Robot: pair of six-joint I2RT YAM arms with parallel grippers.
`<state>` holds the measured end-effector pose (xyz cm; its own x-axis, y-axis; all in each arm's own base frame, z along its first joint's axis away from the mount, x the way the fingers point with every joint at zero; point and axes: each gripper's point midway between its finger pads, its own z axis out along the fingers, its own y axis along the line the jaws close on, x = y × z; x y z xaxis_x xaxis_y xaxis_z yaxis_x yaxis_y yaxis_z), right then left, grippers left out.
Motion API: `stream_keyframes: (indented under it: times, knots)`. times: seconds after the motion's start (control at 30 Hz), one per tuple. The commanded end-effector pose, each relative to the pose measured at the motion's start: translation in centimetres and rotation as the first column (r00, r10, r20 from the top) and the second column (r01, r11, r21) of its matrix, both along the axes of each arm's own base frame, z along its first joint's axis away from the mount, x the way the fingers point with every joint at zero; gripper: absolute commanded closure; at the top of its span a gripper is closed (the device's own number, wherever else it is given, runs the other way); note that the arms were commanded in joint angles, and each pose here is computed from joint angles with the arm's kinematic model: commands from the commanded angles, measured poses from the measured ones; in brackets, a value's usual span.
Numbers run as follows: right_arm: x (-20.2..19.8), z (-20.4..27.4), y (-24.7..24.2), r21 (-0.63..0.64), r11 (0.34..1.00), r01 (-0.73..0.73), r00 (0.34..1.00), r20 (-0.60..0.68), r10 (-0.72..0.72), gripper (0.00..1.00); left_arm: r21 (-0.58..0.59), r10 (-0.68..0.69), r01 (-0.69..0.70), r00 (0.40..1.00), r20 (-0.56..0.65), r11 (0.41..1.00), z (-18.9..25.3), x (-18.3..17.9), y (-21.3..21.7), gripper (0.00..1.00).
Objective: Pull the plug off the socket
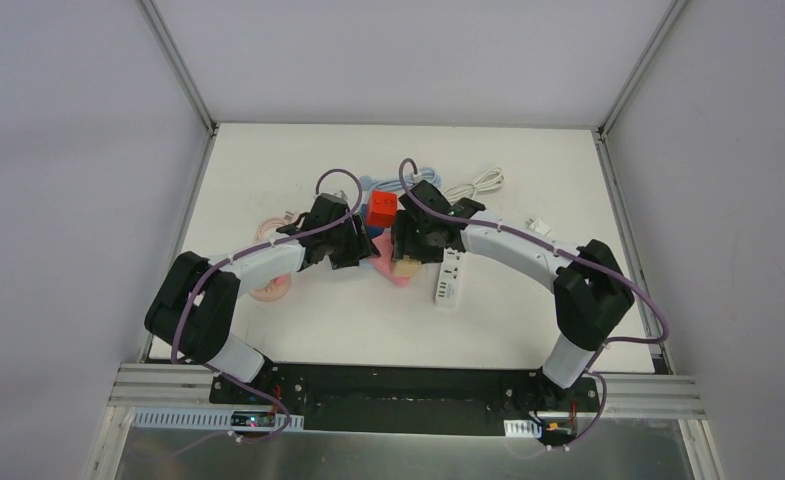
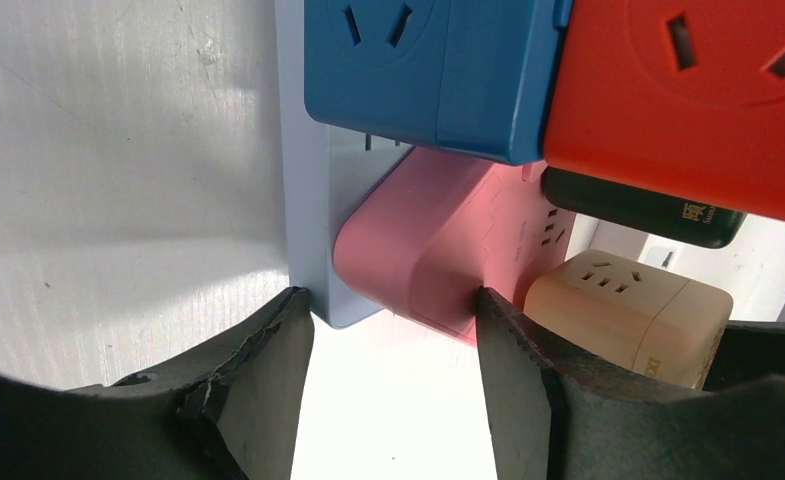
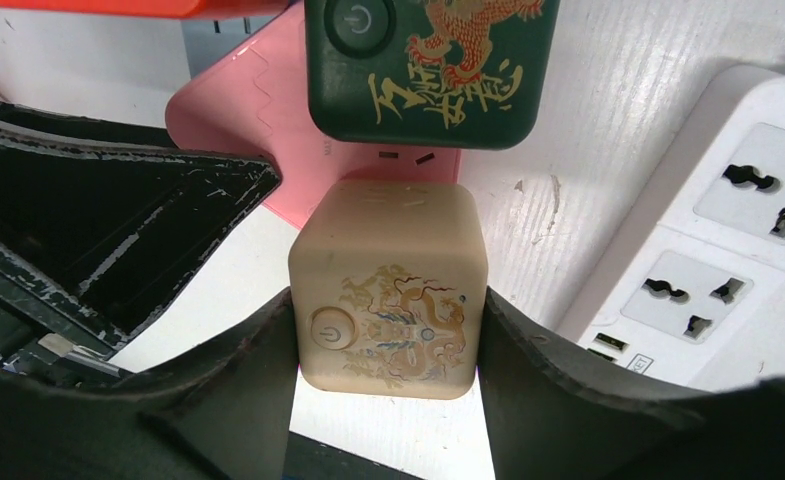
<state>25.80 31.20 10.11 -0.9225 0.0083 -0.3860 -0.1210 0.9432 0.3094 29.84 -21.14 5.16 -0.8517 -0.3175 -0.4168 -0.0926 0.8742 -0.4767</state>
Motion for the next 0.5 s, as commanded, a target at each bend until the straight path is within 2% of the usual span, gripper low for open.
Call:
stream_keyframes:
  times: [0.0,0.13,0.2,0.27,0.47]
  knots:
    - [-0.9,6.4,5.1,0.277,0.952,-0.131,0.991,0.071,0.116,1.00,0.173,0.044,-0.026,0.993,-0.105,0.985,-4.4,-2.6,3.5,0.53]
    - [-0.2,2.9,3.4,0.080,0.993,-0.088,0.990,0.119,0.078,1.00,0.178,0.053,-0.034,0.993,-0.101,0.983,-4.5,-2.5,3.6,0.58]
    - [0.0,2.8,3.2,0.052,0.994,-0.098,0.986,0.139,0.090,1.00,0.181,0.057,-0.038,0.993,-0.103,0.983,-4.5,-2.5,3.6,0.59]
    - [-0.1,3.8,3.6,0.094,0.988,-0.126,0.981,0.158,0.110,1.00,0.180,0.060,-0.041,0.993,-0.103,0.983,-4.6,-2.4,3.6,0.59]
    - [-1.1,8.1,4.4,0.375,0.905,-0.202,0.972,0.190,0.138,1.00,0.182,0.064,-0.043,0.992,-0.110,0.982,-4.8,-2.3,3.5,0.60]
